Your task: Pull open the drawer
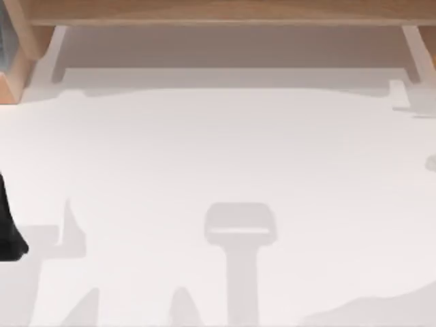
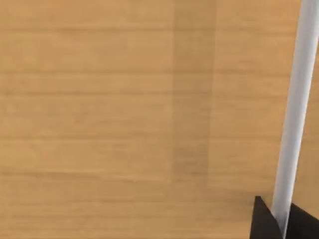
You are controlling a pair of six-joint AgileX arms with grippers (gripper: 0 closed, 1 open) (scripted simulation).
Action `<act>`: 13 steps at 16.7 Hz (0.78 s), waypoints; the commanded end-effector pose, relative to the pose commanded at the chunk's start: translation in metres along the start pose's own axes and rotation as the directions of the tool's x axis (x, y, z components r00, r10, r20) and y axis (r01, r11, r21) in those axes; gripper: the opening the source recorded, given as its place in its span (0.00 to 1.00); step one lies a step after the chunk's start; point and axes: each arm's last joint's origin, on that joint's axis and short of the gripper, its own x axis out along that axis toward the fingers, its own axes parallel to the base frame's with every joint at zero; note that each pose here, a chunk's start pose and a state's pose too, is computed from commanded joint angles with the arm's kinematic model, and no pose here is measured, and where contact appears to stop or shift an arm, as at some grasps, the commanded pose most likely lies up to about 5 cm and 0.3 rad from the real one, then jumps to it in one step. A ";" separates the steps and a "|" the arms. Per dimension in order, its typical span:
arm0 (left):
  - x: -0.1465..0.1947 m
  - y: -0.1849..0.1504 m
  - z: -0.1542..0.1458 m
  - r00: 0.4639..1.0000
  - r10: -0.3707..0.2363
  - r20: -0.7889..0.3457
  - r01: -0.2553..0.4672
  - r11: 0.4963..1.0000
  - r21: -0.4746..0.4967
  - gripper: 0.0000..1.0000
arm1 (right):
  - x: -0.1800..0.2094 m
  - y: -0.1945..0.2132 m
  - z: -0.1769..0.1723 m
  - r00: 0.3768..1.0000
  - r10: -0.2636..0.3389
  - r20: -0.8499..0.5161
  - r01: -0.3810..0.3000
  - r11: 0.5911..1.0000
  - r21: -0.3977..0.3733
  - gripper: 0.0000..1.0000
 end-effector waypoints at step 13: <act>0.000 0.000 0.000 1.000 0.000 0.000 0.000 1.000 0.000 1.00 | -0.059 0.001 0.000 1.000 0.002 0.000 -0.002 1.000 0.002 0.00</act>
